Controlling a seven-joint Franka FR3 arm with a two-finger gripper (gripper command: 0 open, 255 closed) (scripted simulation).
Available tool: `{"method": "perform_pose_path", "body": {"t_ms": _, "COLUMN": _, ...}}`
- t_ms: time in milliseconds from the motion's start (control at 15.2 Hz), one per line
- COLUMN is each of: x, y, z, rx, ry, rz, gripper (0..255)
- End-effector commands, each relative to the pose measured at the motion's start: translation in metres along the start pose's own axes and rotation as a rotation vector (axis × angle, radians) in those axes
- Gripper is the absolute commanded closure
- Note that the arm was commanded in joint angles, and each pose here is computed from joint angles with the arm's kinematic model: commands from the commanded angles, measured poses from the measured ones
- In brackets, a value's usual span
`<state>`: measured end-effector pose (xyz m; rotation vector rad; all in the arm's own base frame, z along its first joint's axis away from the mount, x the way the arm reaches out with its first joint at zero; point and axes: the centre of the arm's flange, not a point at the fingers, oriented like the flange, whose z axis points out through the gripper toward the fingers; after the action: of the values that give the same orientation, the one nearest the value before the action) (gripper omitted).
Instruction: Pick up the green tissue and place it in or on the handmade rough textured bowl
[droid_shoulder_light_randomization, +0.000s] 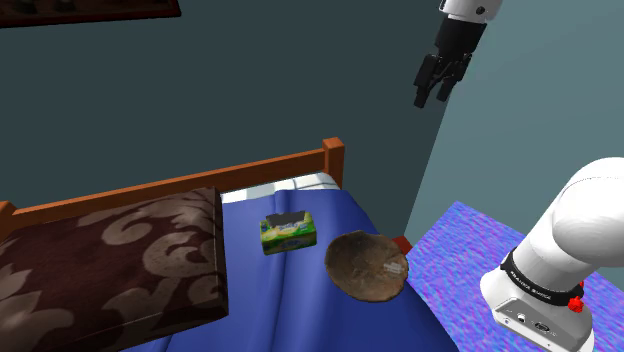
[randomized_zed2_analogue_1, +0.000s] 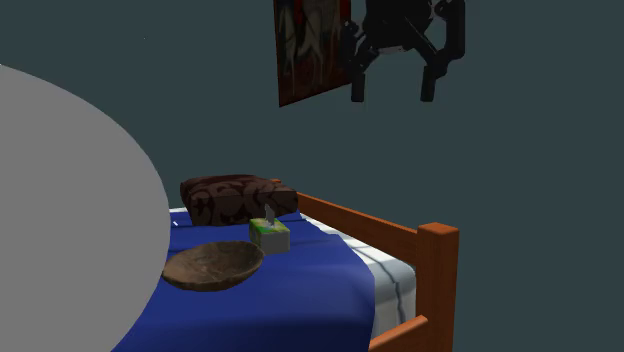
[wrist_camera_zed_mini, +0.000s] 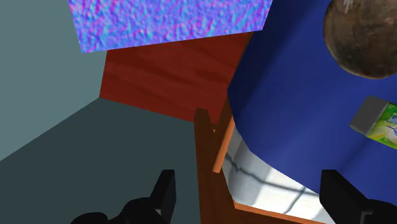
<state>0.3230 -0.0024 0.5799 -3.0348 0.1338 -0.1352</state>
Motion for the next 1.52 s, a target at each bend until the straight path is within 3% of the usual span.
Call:
{"method": "perform_pose_path", "body": {"t_ms": 0, "x": 0.000, "y": 0.000, "z": 0.000, "rx": 0.000, "ry": 0.000, "rz": 0.000, "gripper": 0}}
{"method": "perform_pose_path", "body": {"t_ms": 726, "x": 0.064, "y": -0.123, "z": 0.071, "rx": -0.069, "ry": -0.036, "rz": -0.326, "gripper": 0}}
{"method": "perform_pose_path", "body": {"t_ms": 1452, "x": 0.083, "y": -0.253, "z": 0.152, "rx": -0.137, "ry": -0.072, "rz": -0.652, "gripper": 0}}
